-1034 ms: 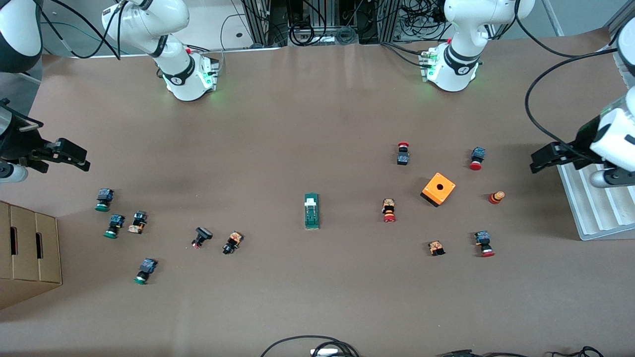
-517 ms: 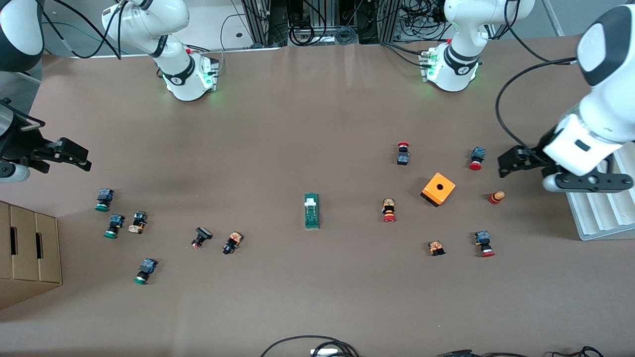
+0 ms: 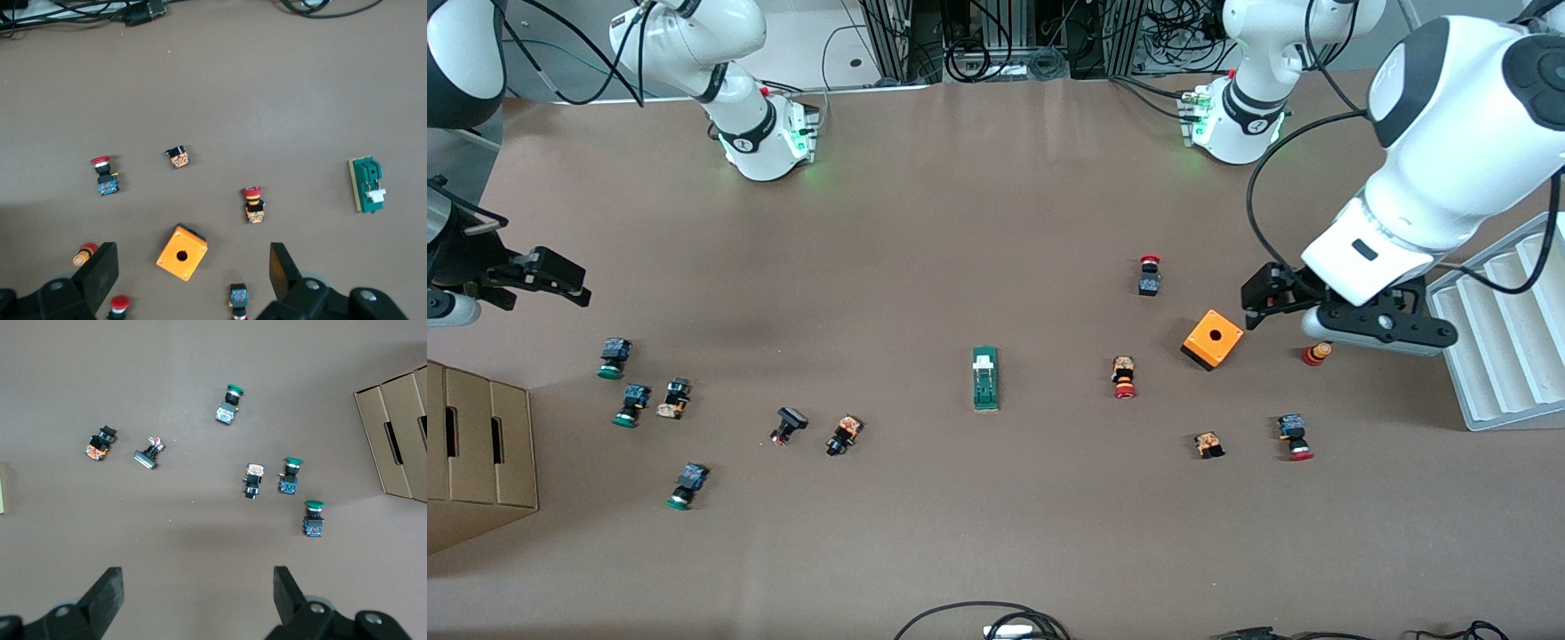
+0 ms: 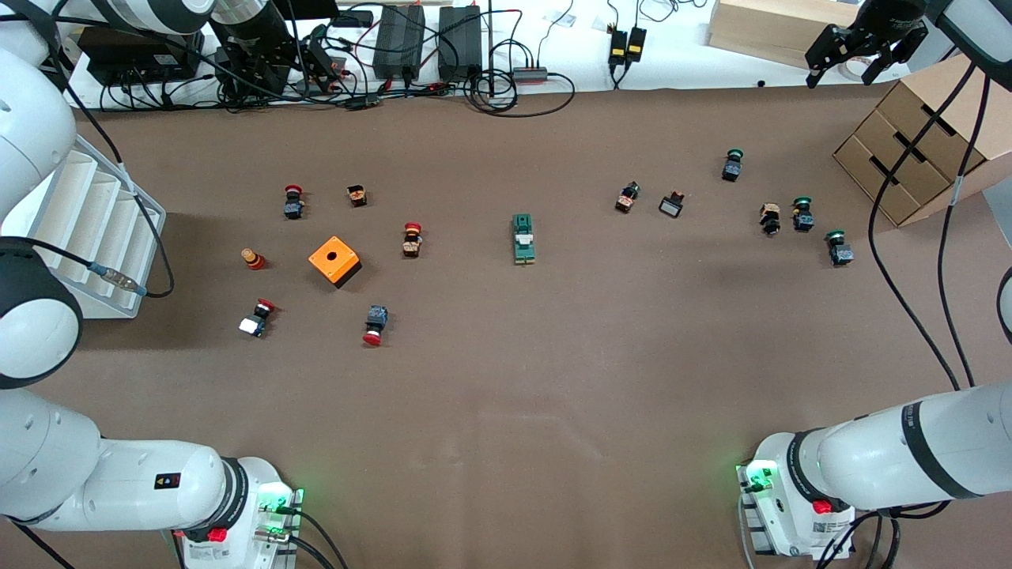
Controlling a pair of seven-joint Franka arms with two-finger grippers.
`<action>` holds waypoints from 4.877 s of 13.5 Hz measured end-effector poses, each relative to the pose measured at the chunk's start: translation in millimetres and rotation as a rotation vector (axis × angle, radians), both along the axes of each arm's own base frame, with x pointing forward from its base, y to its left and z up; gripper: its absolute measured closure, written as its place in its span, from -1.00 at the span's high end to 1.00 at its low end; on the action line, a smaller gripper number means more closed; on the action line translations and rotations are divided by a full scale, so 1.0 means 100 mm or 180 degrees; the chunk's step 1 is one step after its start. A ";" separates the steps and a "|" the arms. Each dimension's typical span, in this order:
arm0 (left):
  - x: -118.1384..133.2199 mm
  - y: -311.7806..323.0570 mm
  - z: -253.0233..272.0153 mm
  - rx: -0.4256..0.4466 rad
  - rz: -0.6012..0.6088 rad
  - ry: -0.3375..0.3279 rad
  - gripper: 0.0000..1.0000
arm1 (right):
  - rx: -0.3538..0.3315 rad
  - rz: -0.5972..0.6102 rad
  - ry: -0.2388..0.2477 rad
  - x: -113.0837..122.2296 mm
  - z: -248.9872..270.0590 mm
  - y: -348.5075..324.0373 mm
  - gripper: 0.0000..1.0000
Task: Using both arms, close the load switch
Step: 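Move the left gripper over the green switch module, then lower the left gripper and grasp the green switch module's base, then reach the right gripper toward the white lever while the left gripper holds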
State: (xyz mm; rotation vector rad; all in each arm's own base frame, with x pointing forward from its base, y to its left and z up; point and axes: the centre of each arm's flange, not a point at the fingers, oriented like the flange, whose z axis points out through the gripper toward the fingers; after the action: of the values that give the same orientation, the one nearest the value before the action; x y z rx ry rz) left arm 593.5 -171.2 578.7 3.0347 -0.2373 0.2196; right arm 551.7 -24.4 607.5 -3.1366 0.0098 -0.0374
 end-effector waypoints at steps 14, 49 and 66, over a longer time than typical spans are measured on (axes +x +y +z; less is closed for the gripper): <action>-0.70 -2.07 -0.36 0.0575 0.0392 -0.0717 1.00 | 0.0000 0.0002 0.0000 0.00 0.00 0.00 1.00; -2.50 -4.40 -3.54 -0.0079 0.1307 -0.3285 1.00 | -0.0001 0.0012 -0.0017 0.01 0.01 0.02 1.00; -2.76 -4.22 -4.85 -0.0130 0.1128 -0.3960 1.00 | 0.0254 0.0303 0.0335 0.19 -0.53 0.90 1.00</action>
State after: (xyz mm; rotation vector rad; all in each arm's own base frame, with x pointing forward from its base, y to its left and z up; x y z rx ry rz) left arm 317.1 -592.9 94.0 2.4000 0.2433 2.0193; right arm 571.0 66.0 554.0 -3.0509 -0.1339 0.1252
